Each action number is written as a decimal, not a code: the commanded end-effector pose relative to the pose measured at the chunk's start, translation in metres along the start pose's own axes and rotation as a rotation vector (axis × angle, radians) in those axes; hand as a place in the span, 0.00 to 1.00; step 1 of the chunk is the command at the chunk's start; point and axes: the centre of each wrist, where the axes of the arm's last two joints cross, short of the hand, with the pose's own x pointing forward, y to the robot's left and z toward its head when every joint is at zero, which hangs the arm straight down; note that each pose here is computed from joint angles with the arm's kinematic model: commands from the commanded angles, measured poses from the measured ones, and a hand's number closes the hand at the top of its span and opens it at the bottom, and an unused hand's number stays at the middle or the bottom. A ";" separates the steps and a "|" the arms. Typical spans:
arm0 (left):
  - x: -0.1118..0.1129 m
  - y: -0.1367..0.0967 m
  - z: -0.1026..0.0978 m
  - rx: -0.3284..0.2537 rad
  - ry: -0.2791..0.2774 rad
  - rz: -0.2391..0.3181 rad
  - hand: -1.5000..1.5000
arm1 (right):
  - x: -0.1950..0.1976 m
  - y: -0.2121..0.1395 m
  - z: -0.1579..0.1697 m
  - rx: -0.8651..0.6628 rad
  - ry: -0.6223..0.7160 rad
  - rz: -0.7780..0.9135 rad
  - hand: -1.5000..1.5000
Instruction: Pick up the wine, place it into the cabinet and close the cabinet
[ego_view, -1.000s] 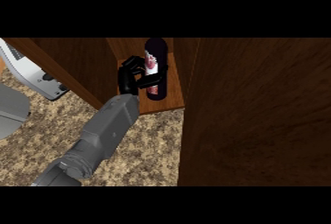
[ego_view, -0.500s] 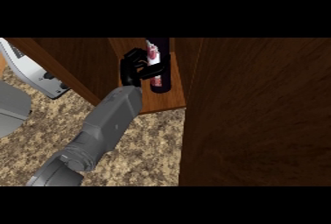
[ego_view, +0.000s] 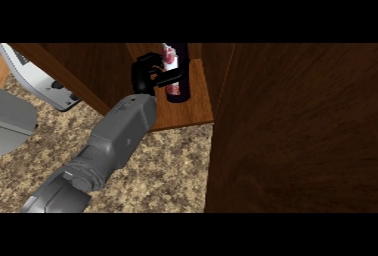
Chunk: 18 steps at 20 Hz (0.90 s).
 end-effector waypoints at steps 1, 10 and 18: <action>-0.003 0.014 -0.006 0.020 -0.079 -0.179 1.00 | 0.002 -0.003 0.001 0.014 0.004 0.002 0.00; -0.005 0.043 -0.020 0.135 -0.095 -0.328 1.00 | 0.002 -0.002 0.001 0.015 -0.007 0.000 0.00; -0.018 0.054 -0.017 0.093 -0.067 -0.385 0.00 | -0.001 0.000 -0.001 0.038 -0.007 0.008 0.00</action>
